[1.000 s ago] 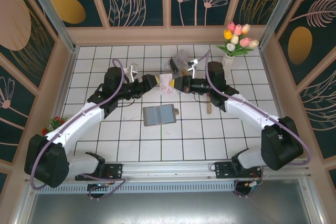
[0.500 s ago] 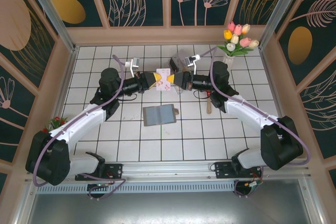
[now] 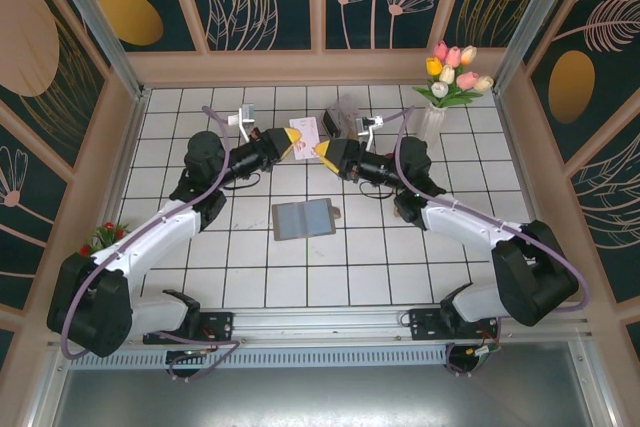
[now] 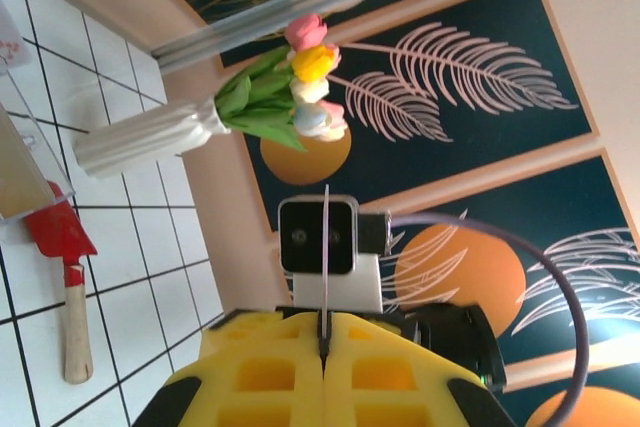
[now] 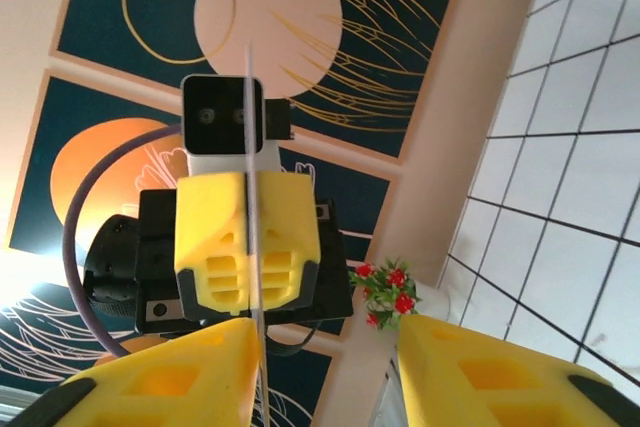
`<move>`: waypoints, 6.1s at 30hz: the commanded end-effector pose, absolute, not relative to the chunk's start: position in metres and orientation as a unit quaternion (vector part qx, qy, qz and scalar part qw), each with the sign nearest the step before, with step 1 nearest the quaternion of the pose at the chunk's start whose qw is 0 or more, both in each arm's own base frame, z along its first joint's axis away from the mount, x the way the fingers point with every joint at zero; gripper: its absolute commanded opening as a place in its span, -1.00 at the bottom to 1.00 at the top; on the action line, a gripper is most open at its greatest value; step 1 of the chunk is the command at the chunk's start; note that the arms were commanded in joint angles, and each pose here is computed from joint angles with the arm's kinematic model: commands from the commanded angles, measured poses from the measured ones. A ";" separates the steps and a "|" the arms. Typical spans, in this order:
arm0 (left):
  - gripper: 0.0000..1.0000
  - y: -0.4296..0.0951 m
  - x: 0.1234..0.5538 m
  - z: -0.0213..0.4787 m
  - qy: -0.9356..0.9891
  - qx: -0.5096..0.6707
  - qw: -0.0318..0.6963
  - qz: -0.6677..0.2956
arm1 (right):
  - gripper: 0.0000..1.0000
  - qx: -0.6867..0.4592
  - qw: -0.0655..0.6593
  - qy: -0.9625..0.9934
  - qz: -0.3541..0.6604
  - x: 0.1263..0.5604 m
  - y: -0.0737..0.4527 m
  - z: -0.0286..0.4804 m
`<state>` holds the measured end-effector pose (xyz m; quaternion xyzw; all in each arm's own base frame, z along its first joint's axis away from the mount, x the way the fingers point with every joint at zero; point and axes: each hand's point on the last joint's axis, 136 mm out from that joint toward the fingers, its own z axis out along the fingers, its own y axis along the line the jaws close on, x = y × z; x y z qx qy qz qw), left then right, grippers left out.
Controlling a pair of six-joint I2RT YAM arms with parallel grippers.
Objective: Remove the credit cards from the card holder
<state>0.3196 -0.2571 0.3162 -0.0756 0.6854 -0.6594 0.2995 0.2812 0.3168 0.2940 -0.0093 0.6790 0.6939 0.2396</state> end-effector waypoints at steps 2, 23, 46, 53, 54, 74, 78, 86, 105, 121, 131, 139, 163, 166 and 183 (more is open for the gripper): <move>-1.00 -0.246 0.323 0.331 0.662 -0.108 0.327 -0.665 | -0.27 0.021 0.295 0.619 0.727 0.284 0.311 0.331; -1.00 -0.250 0.325 0.318 0.677 -0.118 0.304 -0.660 | -0.64 0.008 0.282 0.616 0.736 0.295 0.329 0.334; 0.83 -0.206 0.340 0.211 0.856 -0.163 0.302 -0.387 | -1.00 -0.129 0.475 0.785 0.376 0.361 0.254 0.286; 0.97 -0.199 0.335 0.187 0.867 -0.162 0.298 -0.365 | -1.00 -0.175 0.485 0.821 0.245 0.409 0.231 0.259; 0.97 -0.199 0.335 0.185 0.869 -0.160 0.298 -0.361 | -1.00 -0.178 0.486 0.824 0.229 0.417 0.229 0.255; 0.97 -0.194 0.331 0.149 0.896 -0.156 0.266 -0.318 | -1.00 -0.173 0.435 0.865 0.182 0.535 0.232 0.190; 0.97 -0.195 0.331 0.147 0.898 -0.154 0.264 -0.318 | -1.00 -0.179 0.430 0.869 0.168 0.540 0.230 0.180; 0.97 -0.198 0.330 0.131 0.904 -0.150 0.247 -0.316 | -1.00 -0.190 0.407 0.879 0.163 0.541 0.231 0.163; 0.97 -0.201 0.328 0.123 0.905 -0.147 0.237 -0.323 | -0.79 -0.195 0.370 0.897 0.144 0.541 0.227 0.148; 0.97 -0.198 0.318 0.111 0.913 -0.141 0.222 -0.312 | -0.23 -0.125 0.399 0.888 0.194 0.506 0.227 0.225; 0.45 -0.203 0.293 0.070 0.930 -0.142 0.160 -0.300 | 0.02 -0.052 0.337 0.886 0.315 0.396 0.269 0.216; -0.08 -0.203 0.285 0.044 0.936 -0.145 0.137 -0.288 | 0.02 -0.026 0.223 0.918 0.328 0.319 0.314 0.137; -0.50 -0.216 0.281 0.019 0.950 -0.110 0.091 -0.279 | -0.04 0.004 0.076 0.976 0.203 0.260 0.318 0.004; -0.54 -0.216 0.284 0.021 0.950 -0.107 0.094 -0.277 | -0.04 0.012 0.069 0.977 0.200 0.257 0.316 -0.002; -0.85 -0.251 0.293 0.036 0.933 -0.061 0.085 -0.345 | -0.12 0.033 0.060 0.972 0.225 0.252 0.317 -0.003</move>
